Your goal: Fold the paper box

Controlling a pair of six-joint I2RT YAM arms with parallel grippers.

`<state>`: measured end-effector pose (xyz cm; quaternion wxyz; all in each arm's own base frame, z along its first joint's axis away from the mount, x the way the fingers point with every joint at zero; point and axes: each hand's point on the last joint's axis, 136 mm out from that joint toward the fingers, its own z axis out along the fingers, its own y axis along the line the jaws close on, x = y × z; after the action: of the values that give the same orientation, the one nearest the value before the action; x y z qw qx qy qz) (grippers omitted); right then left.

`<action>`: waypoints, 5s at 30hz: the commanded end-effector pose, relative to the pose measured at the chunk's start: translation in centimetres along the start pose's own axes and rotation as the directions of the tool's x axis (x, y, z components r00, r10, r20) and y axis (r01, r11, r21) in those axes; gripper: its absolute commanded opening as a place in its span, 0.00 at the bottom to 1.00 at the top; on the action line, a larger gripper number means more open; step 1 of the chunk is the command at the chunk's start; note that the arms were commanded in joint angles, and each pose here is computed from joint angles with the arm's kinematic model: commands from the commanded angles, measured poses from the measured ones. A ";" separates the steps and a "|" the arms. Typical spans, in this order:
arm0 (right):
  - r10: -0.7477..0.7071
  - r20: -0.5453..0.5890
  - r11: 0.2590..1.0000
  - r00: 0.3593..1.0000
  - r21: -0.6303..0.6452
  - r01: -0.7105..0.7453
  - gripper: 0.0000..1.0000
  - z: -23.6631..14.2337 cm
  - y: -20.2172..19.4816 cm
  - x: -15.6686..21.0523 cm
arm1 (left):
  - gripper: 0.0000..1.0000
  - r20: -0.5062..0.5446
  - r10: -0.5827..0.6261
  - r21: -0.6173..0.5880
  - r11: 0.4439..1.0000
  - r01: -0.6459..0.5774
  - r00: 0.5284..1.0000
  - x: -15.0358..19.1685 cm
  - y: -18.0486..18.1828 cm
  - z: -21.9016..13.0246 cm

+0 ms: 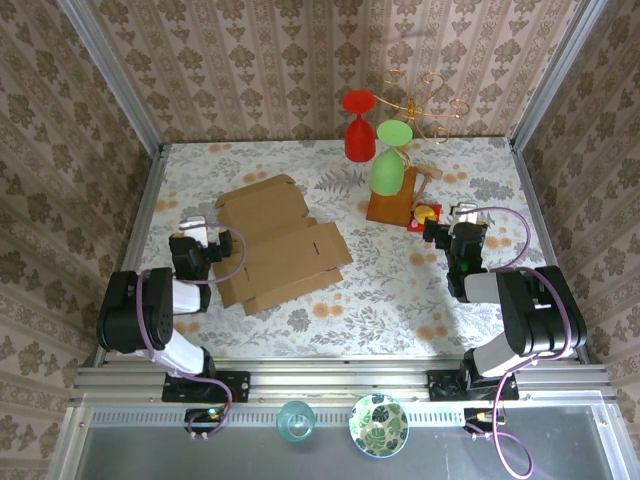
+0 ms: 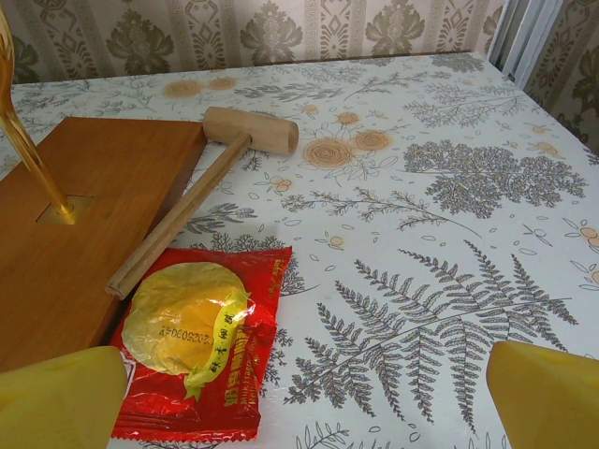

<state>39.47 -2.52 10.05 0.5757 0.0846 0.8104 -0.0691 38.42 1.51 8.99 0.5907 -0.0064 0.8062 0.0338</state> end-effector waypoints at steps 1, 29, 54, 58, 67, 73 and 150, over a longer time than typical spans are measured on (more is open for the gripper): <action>0.005 0.018 1.000 1.000 0.017 -0.006 1.00 -0.2 -0.3 0.0 | 1.00 0.026 0.008 -0.011 1.000 -0.008 1.000 -1.1 0.1 0.3; 0.470 -0.510 0.818 0.721 -0.055 -0.573 0.83 -12.9 9.1 -7.9 | 0.96 -0.377 -0.586 -0.249 0.810 0.531 0.717 -5.4 -2.4 -7.5; 0.489 -0.854 0.486 0.180 0.095 -0.869 0.69 -19.7 27.5 10.0 | 0.39 -0.762 -0.538 -0.213 0.733 0.646 0.360 7.9 -7.6 -5.0; 0.524 -0.833 0.471 0.177 0.110 -0.875 0.69 -18.3 27.7 10.7 | 0.36 -0.780 -0.520 -0.209 0.740 0.639 0.348 9.1 -9.7 -6.1; 0.572 -0.786 0.490 0.234 0.098 -0.866 0.69 -14.2 25.7 10.3 | 0.32 -0.809 -0.489 -0.233 0.777 0.585 0.326 11.0 -11.0 -7.1; 0.596 -0.761 0.503 0.254 0.107 -0.858 0.68 -12.2 24.0 10.2 | 0.30 -0.824 -0.455 -0.221 0.805 0.550 0.336 11.0 -11.5 -6.7; 0.791 -0.575 0.175 0.210 -0.117 -0.978 0.00 -13.3 28.9 -17.6 | 0.40 -0.679 -0.660 -0.161 0.560 0.813 0.321 -2.3 -7.0 -6.7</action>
<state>38.19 27.52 31.43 0.3211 0.4177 0.6891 0.4976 34.39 -9.80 11.33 0.1696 -0.2892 0.8588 -0.3873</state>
